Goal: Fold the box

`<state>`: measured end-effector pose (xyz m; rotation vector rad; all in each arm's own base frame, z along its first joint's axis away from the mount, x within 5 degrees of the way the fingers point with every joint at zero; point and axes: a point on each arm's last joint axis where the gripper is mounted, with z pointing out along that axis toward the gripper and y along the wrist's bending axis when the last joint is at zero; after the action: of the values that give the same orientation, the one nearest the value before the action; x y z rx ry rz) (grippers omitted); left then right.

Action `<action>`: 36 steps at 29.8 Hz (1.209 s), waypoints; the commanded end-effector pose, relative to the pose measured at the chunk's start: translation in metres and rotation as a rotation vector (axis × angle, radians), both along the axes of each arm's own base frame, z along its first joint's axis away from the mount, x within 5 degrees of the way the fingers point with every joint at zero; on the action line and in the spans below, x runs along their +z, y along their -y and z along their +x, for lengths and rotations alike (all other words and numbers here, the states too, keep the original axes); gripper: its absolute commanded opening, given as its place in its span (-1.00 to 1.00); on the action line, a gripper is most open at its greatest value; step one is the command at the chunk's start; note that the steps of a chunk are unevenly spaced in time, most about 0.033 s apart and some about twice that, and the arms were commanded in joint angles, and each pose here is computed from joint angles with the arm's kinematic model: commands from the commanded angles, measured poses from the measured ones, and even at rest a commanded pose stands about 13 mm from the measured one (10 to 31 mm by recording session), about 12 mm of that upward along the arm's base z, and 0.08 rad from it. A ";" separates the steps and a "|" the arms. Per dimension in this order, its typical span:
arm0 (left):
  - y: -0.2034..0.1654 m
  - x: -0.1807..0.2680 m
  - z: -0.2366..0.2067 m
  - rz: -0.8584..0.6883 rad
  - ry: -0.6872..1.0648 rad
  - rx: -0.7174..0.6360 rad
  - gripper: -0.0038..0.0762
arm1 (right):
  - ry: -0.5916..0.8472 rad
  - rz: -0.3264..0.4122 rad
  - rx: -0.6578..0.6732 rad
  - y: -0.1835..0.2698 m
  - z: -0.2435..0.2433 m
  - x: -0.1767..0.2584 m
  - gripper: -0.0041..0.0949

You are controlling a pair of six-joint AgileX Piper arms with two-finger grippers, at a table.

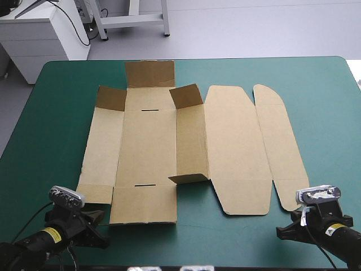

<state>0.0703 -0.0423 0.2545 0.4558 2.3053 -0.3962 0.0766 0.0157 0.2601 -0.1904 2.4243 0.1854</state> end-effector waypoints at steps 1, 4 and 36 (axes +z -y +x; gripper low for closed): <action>0.002 0.014 0.005 -0.046 0.065 0.012 -0.92 | 0.065 0.014 -0.005 -0.001 0.004 0.012 -0.92; 0.002 0.014 0.005 -0.048 0.064 0.012 -0.92 | 0.065 0.014 -0.005 -0.001 0.004 0.012 -0.92; 0.014 0.120 0.048 -0.061 0.195 0.028 -0.92 | 0.065 0.015 -0.007 -0.001 0.004 0.012 -0.92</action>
<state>0.1011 -0.0518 0.3585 0.4482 2.1549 -0.3896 0.0767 0.0158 0.2601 -0.1900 2.4241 0.1867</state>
